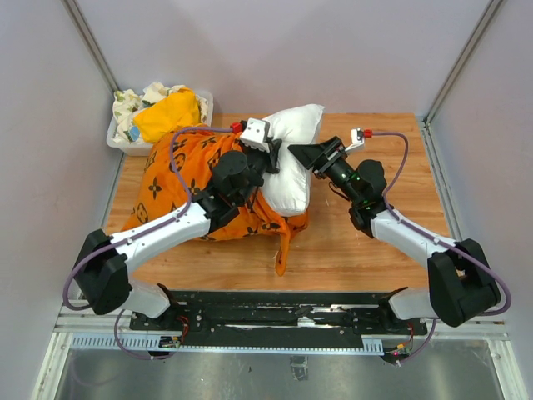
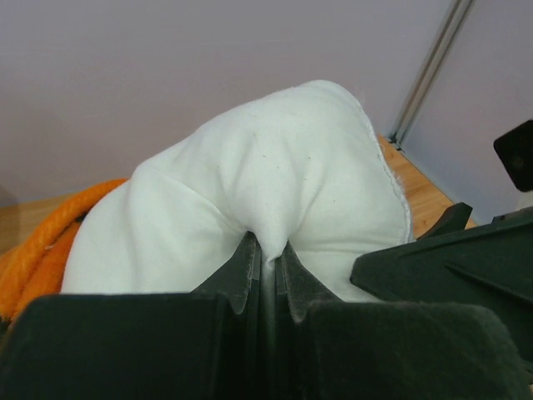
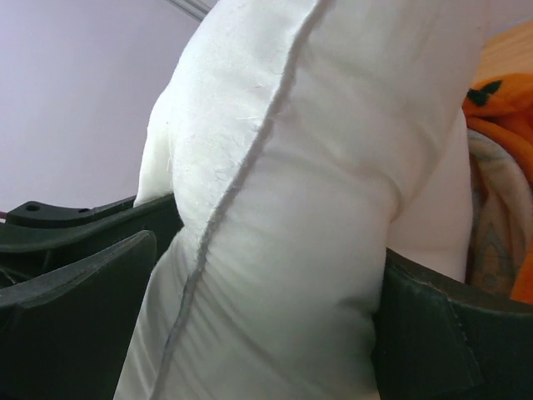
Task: Remove the pillowcase from the pillow
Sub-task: Remove the pillow from the pillowcase.
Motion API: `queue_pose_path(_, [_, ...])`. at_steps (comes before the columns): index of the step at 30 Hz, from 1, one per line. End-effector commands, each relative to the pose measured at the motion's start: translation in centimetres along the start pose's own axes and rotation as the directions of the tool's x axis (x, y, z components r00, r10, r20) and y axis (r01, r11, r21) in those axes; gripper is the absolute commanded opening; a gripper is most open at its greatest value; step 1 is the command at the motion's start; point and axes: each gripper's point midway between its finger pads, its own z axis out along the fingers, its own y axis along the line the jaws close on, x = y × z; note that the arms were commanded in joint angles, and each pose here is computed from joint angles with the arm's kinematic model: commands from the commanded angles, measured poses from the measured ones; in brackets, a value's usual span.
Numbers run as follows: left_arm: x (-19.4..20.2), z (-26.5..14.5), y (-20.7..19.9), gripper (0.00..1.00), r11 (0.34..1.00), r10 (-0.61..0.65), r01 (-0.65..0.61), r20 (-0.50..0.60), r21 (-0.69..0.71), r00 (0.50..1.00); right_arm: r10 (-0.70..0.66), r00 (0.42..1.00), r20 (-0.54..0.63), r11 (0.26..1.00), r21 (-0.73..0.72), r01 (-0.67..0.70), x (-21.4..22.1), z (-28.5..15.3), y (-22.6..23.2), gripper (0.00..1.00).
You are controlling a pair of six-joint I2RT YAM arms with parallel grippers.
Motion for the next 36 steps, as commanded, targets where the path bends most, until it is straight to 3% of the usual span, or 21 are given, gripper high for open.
queue_pose_path(1, [6.5,0.2,0.1,0.0,1.0,-0.009,0.008,-0.099,-0.01,0.995,-0.132,0.991,0.029,0.973,-0.188,0.135,-0.8,0.2,8.5,0.98])
queue_pose_path(6, [7.2,-0.3,0.1,0.0,1.0,0.0,0.001,-0.101,0.006,0.995,-0.16,0.987,-0.019,0.978,-0.136,0.156,0.1,1.2,7.3,0.98])
queue_pose_path(7, [7.2,-0.4,0.0,0.0,1.0,0.008,-0.007,-0.105,0.012,0.994,-0.167,0.985,-0.034,0.978,-0.136,0.161,0.4,1.4,7.2,0.83])
queue_pose_path(9, [7.0,-0.3,-0.1,0.03,0.999,0.031,-0.027,-0.122,0.03,0.992,-0.181,0.983,-0.039,0.976,-0.134,0.174,0.6,1.8,6.7,0.36])
queue_pose_path(11, [6.7,0.1,0.2,0.22,0.999,0.016,-0.009,-0.159,0.044,0.987,-0.195,0.98,-0.026,0.975,-0.113,0.191,0.2,2.0,6.0,0.04])
queue_pose_path(13, [6.3,0.4,1.4,0.35,0.996,-0.065,0.077,-0.201,0.051,0.977,-0.197,0.98,-0.004,0.979,-0.062,0.196,-1.3,1.8,4.5,0.01])
queue_pose_path(15, [4.5,0.0,2.9,0.55,0.985,-0.141,0.157,-0.184,0.075,0.973,-0.202,0.979,0.028,0.979,-0.007,0.202,-4.0,1.1,2.8,0.01])
queue_pose_path(18, [0.9,-1.8,4.2,0.98,0.96,-0.206,0.226,-0.13,0.164,0.97,-0.21,0.975,0.07,0.975,0.095,0.203,-8.3,-0.9,-0.1,0.01])
queue_pose_path(20, [-1.7,-3.2,5.7,0.99,0.939,-0.254,0.269,-0.093,0.213,0.963,-0.219,0.972,0.084,0.963,0.179,0.201,-10.6,-2.7,-2.1,0.01])
queue_pose_path(24, [-2.5,-4.2,11.4,0.99,0.948,-0.3,0.304,-0.061,0.096,0.952,-0.255,0.962,0.094,0.92,0.329,0.211,-13.8,-5.9,-5.2,0.01])
queue_pose_path(28, [1.7,-3.6,14.6,0.99,0.952,-0.308,0.305,-0.137,-0.041,0.942,-0.24,0.969,0.062,0.919,0.337,0.206,-14.1,-6.4,-6.2,0.01])
queue_pose_path(33, [8.7,-2.1,14.6,0.92,0.937,-0.346,0.344,-0.31,-0.064,0.885,-0.198,0.98,0.02,0.936,0.301,0.182,-13.4,-5.6,-6.4,0.01])
queue_pose_path(36, [11.8,-1.9,14.9,0.9,0.928,-0.369,0.362,-0.361,-0.091,0.856,-0.201,0.979,0.015,0.935,0.302,0.187,-13.4,-5.6,-6.4,0.01])
